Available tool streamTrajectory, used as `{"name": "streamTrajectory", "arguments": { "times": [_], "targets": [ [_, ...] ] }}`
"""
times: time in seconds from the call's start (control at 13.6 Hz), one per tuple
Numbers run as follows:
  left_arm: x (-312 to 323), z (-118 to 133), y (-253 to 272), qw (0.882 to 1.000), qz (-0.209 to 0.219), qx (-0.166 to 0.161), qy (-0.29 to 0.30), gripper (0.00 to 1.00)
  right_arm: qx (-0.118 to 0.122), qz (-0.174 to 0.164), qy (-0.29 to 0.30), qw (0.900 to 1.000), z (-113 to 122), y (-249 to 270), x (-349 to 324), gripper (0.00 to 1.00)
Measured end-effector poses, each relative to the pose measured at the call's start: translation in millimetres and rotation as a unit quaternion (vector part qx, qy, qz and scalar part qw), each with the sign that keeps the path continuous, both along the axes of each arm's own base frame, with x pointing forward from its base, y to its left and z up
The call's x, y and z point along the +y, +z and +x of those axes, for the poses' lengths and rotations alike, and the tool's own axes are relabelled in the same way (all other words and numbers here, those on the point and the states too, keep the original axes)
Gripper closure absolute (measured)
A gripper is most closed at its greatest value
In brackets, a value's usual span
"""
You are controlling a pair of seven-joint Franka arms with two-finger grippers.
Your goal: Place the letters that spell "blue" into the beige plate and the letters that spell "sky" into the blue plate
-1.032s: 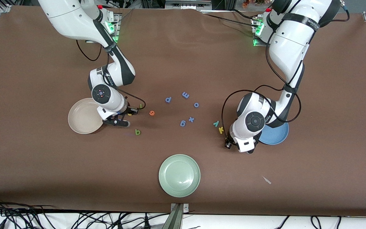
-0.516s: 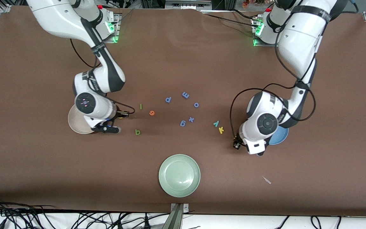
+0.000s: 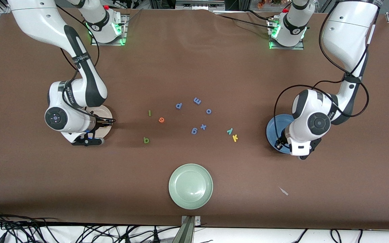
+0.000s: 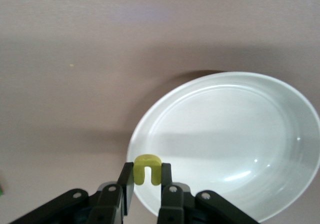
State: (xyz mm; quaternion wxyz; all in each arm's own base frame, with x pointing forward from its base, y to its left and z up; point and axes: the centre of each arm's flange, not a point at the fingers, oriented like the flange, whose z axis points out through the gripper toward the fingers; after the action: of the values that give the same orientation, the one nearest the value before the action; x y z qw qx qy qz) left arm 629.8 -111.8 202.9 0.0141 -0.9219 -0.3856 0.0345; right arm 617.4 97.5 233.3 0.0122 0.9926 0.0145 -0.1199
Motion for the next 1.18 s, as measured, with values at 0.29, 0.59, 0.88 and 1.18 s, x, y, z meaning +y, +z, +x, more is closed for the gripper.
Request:
{"name": "streamTrajectory", "arguments": {
  "times": [0.29,0.59,0.88,1.18],
  "targets": [
    [2.7,-15.0,-2.4,0.999,-0.004,-0.007,-0.031,0.48,0.006,-0.003,-0.009,1.000,0.3,-6.8,-13.1,0.64],
    [-18.9,7.9,57.3,0.999,0.000,0.008,-0.046,0.08,-0.001,-0.004,-0.018,1.000,-0.7,-0.9,19.3,0.26],
    [-90.4,3.8,75.8,0.993,-0.020,0.008,-0.114,0.00,0.000,-0.005,-0.039,0.999,-16.3,-0.1,85.7,0.00],
    [-174.4,-10.8,41.9,0.981,-0.036,0.021,-0.190,0.00,-0.010,0.012,-0.046,0.999,-38.0,-3.5,140.7,0.00]
  ]
}}
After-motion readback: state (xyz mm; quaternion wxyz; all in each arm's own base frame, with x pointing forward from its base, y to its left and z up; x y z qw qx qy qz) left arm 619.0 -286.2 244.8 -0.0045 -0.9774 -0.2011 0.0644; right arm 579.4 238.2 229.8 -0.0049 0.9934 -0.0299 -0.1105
